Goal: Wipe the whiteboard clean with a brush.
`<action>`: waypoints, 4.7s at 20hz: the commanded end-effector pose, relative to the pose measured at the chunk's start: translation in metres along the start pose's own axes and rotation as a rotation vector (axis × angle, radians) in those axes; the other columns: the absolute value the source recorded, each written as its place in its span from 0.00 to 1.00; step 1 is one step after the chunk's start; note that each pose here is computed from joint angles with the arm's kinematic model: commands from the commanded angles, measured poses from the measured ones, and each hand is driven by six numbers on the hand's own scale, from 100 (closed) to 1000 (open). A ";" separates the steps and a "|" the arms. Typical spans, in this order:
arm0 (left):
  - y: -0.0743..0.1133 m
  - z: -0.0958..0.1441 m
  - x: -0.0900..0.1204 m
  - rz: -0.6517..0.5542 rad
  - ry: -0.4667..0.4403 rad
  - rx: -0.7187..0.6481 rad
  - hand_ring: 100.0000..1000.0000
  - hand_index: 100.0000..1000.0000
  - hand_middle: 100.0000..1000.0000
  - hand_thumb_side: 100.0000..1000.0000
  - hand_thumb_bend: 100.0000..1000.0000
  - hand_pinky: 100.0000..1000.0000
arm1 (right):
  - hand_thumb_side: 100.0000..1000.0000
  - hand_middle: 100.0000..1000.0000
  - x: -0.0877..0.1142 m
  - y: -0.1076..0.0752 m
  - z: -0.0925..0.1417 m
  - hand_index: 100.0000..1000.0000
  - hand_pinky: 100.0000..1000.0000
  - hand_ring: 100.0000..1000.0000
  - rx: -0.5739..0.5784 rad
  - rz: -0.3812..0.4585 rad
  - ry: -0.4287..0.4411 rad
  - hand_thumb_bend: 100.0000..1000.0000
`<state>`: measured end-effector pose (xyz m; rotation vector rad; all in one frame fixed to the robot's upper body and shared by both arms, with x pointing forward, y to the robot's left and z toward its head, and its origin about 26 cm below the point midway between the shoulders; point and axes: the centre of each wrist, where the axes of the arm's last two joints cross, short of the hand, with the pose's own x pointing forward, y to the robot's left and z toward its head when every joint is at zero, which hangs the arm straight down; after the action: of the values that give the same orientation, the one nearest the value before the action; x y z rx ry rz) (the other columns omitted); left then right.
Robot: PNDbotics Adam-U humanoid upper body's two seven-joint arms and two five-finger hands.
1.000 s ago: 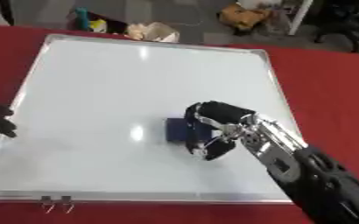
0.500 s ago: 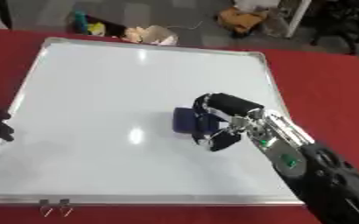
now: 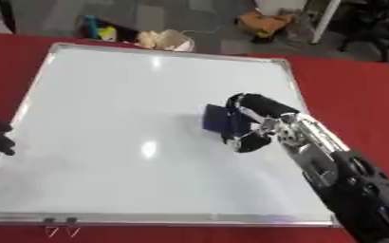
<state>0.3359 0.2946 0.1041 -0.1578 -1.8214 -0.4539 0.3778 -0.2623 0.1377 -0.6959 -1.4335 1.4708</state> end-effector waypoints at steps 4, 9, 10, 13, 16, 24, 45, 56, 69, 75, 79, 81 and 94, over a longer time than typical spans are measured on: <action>0.003 -0.004 0.010 -0.029 -0.030 -0.016 0.51 0.64 0.57 1.00 0.74 0.49 | 0.00 0.59 -0.024 -0.021 0.003 0.36 0.77 0.67 -0.076 -0.007 0.101 0.00; 0.003 -0.005 0.011 -0.030 -0.032 -0.019 0.51 0.64 0.57 1.00 0.74 0.49 | 0.00 0.59 -0.035 -0.022 0.003 0.36 0.77 0.67 -0.098 -0.026 0.147 0.00; 0.003 -0.005 0.011 -0.031 -0.032 -0.019 0.51 0.64 0.57 1.00 0.74 0.49 | 0.00 0.59 -0.038 -0.022 0.003 0.36 0.77 0.67 -0.103 -0.030 0.157 0.00; 0.003 -0.005 0.011 -0.031 -0.033 -0.020 0.51 0.64 0.57 1.00 0.74 0.49 | 0.00 0.59 -0.044 -0.023 0.004 0.36 0.77 0.68 -0.116 -0.040 0.181 0.00; 0.003 -0.005 0.012 -0.032 -0.034 -0.021 0.51 0.64 0.57 1.00 0.74 0.49 | 0.00 0.59 -0.050 -0.023 0.005 0.36 0.77 0.68 -0.130 -0.053 0.208 0.00; 0.004 -0.006 0.012 -0.033 -0.036 -0.021 0.51 0.64 0.57 1.00 0.74 0.49 | 0.00 0.59 -0.065 -0.021 0.007 0.36 0.76 0.68 -0.163 -0.081 0.271 0.00; 0.003 -0.007 0.014 -0.039 -0.042 -0.028 0.51 0.64 0.57 1.00 0.74 0.50 | 0.00 0.59 -0.090 -0.013 0.015 0.37 0.77 0.68 -0.180 -0.110 0.385 0.00; 0.003 -0.007 0.014 -0.034 -0.045 -0.029 0.51 0.64 0.57 1.00 0.74 0.50 | 0.04 0.60 -0.098 0.000 0.015 0.39 0.77 0.68 -0.142 -0.139 0.412 0.00; 0.003 -0.007 0.014 -0.030 -0.046 -0.032 0.51 0.64 0.57 1.00 0.74 0.50 | 0.33 0.65 -0.095 0.014 0.010 0.55 0.78 0.72 -0.096 -0.162 0.389 0.00; 0.003 -0.008 0.014 -0.031 -0.048 -0.035 0.51 0.64 0.57 1.00 0.74 0.50 | 0.34 0.68 -0.092 0.016 0.006 0.56 0.79 0.73 -0.066 -0.131 0.375 0.00; 0.002 -0.009 0.015 -0.034 -0.051 -0.039 0.51 0.64 0.57 1.00 0.74 0.50 | 0.34 0.66 -0.090 0.017 0.003 0.59 0.81 0.74 -0.017 -0.089 0.367 0.00; 0.002 -0.009 0.015 -0.035 -0.052 -0.040 0.51 0.64 0.57 1.00 0.73 0.50 | 0.35 0.64 -0.089 0.016 0.002 0.59 0.82 0.72 0.014 -0.065 0.363 0.00; 0.002 -0.012 0.018 -0.040 -0.061 -0.053 0.51 0.64 0.57 1.00 0.73 0.50 | 0.47 0.62 -0.082 0.016 -0.005 0.61 0.83 0.70 0.058 0.024 0.350 0.00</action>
<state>0.3410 0.2880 0.1132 -0.1877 -1.8498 -0.4988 0.4121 -0.3379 0.1152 -0.9205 -1.1316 1.2917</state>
